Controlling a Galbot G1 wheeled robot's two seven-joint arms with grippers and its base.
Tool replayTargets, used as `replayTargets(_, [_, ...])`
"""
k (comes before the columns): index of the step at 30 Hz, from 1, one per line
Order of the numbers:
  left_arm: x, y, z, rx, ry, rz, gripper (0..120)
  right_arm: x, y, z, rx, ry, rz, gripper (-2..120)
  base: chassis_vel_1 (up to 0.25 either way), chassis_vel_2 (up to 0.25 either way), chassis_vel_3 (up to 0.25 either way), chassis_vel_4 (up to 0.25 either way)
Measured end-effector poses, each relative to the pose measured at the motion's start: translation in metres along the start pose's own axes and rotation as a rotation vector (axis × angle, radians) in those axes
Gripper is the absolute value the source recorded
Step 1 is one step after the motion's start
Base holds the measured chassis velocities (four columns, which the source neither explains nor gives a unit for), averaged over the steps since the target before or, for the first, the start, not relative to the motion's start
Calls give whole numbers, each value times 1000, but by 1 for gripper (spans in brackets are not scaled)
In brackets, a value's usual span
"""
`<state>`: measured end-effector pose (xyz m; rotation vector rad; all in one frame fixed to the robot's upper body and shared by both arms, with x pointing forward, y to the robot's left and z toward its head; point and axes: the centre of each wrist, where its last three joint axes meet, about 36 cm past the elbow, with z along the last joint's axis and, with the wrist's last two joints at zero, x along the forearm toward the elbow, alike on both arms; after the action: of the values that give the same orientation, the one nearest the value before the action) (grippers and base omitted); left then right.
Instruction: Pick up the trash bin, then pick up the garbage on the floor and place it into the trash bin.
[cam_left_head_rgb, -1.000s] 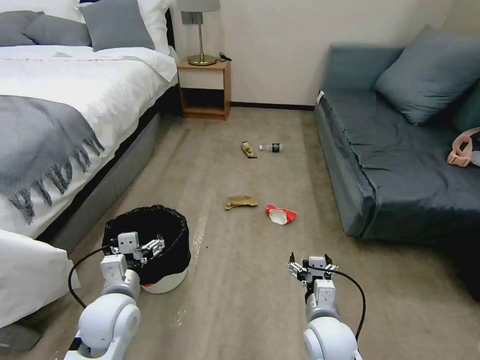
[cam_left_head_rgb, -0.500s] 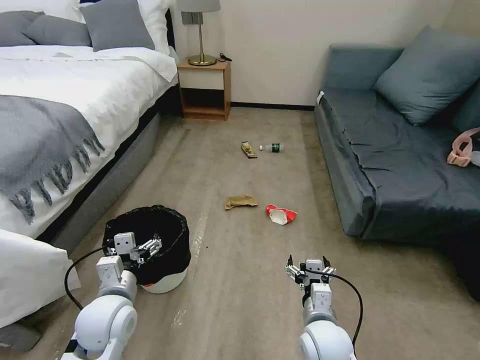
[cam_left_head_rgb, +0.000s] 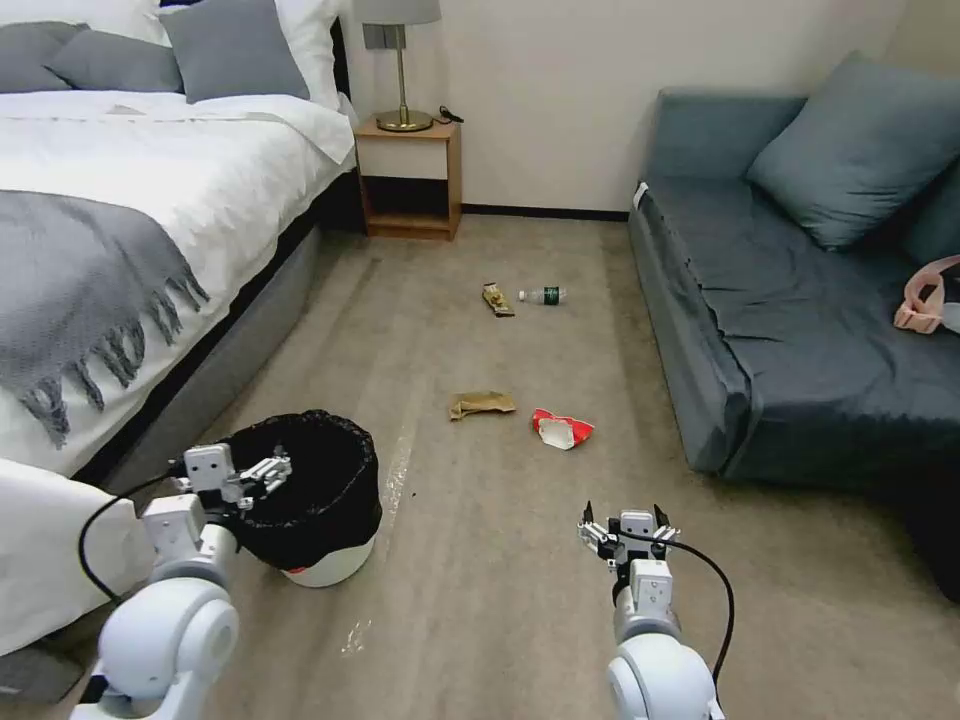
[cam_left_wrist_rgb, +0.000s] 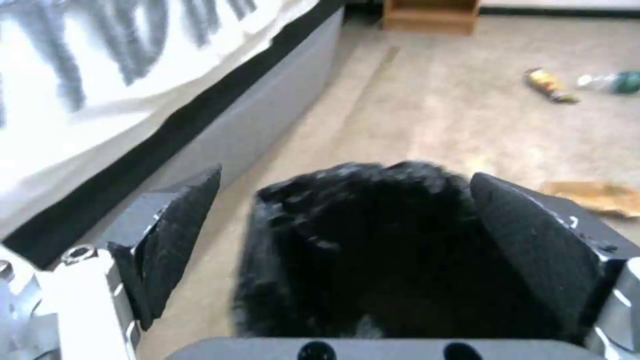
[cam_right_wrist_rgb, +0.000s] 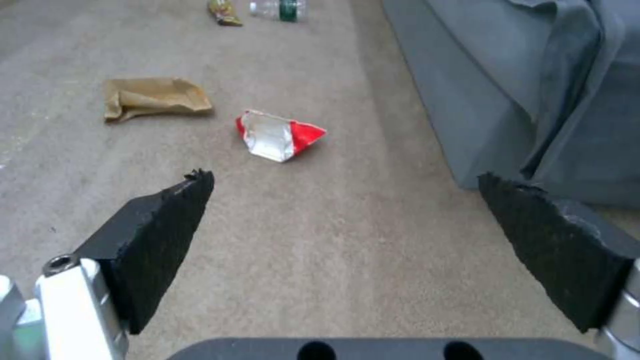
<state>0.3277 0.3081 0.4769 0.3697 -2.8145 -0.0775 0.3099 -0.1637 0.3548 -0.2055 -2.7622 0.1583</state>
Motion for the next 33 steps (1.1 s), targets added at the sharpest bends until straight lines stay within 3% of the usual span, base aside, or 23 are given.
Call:
replayTargets(3, [-8, 16, -9, 14, 26, -20, 99, -1, 0, 1, 1, 2, -1, 100, 0, 0, 0, 0])
replayTargets(5, [-8, 16, -9, 14, 26, -20, 99, -1, 0, 1, 1, 2, -1, 100, 0, 0, 0, 0])
replayTargets(6, [-13, 21, -12, 21, 32, -25, 99, -2, 0, 2, 1, 2, 0, 100, 0, 0, 0, 0])
replayTargets(7, [-35, 37, -21, 52, 56, -36, 99, -5, -1, 2, -1, 1, 2, 100, 0, 0, 0, 0])
replayTargets(15, [-67, 50, -28, 89, 102, -42, 99, -8, -2, 1, -13, -3, 11, 100, 0, 0, 0, 0])
replayTargets(18, [-86, 53, -20, 96, 139, -60, 99, -10, -6, 1, -18, -6, 21, 100, 0, 0, 0, 0])
replayTargets(22, [-96, 53, -11, 101, 168, -68, 99, -12, -9, 0, -29, -7, 27, 100, 0, 0, 0, 0])
replayTargets(25, [-115, 54, 5, 90, 214, -74, 99, -14, -12, -3, -40, -9, 33, 100, 0, 0, 0, 0])
replayTargets(33, [-134, 54, 12, 88, 259, -73, 99, -16, -13, -6, -44, -11, 36, 100, 0, 0, 0, 0])
